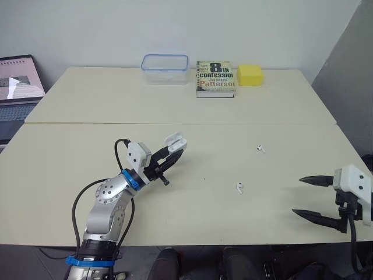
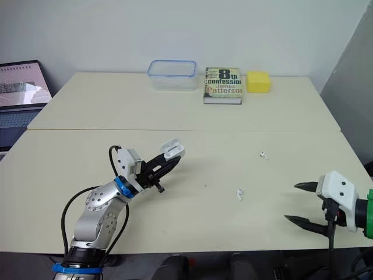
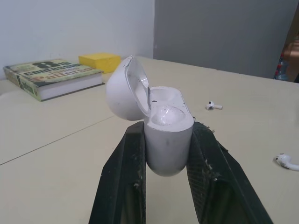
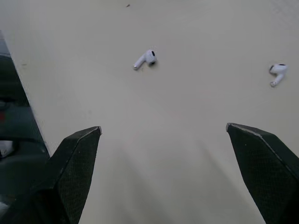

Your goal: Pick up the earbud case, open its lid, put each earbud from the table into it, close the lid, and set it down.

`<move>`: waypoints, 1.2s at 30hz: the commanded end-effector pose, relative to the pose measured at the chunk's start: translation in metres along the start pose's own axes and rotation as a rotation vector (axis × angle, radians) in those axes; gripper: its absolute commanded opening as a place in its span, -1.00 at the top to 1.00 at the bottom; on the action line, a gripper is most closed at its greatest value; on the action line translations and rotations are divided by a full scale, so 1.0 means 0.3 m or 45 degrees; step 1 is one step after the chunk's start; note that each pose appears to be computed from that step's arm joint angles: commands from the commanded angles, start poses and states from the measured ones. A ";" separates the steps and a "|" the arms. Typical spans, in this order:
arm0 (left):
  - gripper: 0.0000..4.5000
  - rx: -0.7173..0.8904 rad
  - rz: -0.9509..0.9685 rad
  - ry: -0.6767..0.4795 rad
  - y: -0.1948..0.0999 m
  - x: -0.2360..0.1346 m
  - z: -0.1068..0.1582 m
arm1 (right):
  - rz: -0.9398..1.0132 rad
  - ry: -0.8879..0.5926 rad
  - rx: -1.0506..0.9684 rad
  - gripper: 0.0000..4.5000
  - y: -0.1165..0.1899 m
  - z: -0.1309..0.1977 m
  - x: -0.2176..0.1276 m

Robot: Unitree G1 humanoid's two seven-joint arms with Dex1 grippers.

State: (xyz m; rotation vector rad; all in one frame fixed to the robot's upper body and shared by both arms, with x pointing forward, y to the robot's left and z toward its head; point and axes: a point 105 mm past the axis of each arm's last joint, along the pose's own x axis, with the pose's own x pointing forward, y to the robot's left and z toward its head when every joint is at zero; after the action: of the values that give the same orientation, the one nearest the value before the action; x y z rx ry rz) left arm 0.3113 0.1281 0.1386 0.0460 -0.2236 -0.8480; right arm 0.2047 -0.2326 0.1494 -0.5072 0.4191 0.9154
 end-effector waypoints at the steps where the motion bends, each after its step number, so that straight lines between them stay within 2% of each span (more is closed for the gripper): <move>1: 0.65 0.031 -0.015 -0.025 0.000 0.000 0.023 | -0.119 -0.033 0.001 -1.00 0.005 0.025 0.054; 11: 0.65 0.024 -0.030 -0.010 -0.011 0.001 0.007 | -0.393 -0.157 0.217 -1.00 0.047 0.060 0.368; 19: 0.65 0.029 -0.035 -0.002 -0.014 0.001 0.003 | -0.573 -0.141 0.339 -1.00 0.043 0.026 0.457; 25: 0.65 0.034 -0.039 0.001 -0.012 0.005 0.006 | -0.584 -0.096 0.451 -1.00 0.063 -0.010 0.486; 28: 0.65 0.037 -0.041 0.001 -0.013 0.007 0.008 | -0.558 -0.059 0.483 -0.60 0.082 -0.025 0.485; 36: 0.65 0.038 -0.038 0.008 -0.020 0.002 0.003 | -0.431 -0.060 0.404 0.66 0.107 0.009 0.447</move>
State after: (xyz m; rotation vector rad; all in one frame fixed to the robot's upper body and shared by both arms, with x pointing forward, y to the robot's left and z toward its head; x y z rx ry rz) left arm 0.3106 0.1258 0.1304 0.0571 -0.1938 -0.8624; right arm 0.2535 -0.1236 0.0694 -0.2392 0.3961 0.5099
